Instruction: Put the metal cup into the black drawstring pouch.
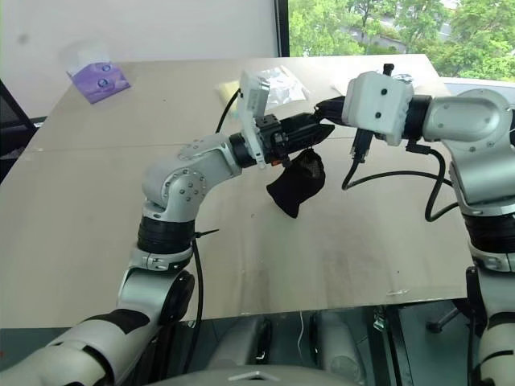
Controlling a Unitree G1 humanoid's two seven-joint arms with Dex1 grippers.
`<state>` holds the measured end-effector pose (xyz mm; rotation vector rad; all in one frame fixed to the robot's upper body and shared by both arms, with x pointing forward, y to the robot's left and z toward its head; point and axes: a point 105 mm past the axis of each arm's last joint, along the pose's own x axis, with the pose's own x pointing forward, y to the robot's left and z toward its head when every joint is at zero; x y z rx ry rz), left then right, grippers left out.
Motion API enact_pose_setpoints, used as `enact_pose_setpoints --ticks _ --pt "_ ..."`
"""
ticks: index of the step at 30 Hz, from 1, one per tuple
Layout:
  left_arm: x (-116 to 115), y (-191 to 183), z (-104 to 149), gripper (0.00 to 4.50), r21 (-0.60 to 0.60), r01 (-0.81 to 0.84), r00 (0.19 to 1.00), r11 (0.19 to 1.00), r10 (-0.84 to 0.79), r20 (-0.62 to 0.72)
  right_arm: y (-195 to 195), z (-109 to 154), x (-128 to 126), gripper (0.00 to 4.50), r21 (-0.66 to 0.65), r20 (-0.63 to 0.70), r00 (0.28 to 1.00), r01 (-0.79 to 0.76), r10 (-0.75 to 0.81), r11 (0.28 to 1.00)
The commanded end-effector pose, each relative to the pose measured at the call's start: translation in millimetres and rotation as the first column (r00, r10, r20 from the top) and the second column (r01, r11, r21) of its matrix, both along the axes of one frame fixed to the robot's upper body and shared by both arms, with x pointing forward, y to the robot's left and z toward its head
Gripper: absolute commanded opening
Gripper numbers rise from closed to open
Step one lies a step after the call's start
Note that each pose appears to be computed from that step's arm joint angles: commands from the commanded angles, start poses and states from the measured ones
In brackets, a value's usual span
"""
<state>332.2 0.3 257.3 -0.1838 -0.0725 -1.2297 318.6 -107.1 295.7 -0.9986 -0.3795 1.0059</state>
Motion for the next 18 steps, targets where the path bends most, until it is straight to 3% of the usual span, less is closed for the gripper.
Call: enact_pose_setpoints --ticks 1,17,18 --pt "-4.1 0.9 15.6 2.15 -0.031 0.026 0.999 0.999 -0.025 0.032 -1.4 9.8 -7.4 0.0 0.008 0.042 0.999 -0.007 0.007 1.0" --pt "-9.6 3.1 17.0 2.15 -0.01 0.055 0.997 0.998 -0.055 0.054 -5.9 6.4 -5.9 0.0 -0.009 0.037 0.999 0.006 -0.006 1.0" --pt "-9.9 2.9 16.7 1.65 -0.007 0.057 0.997 0.998 -0.057 0.056 -5.8 6.4 -6.0 0.0 -0.01 0.037 0.999 0.006 -0.005 1.0"
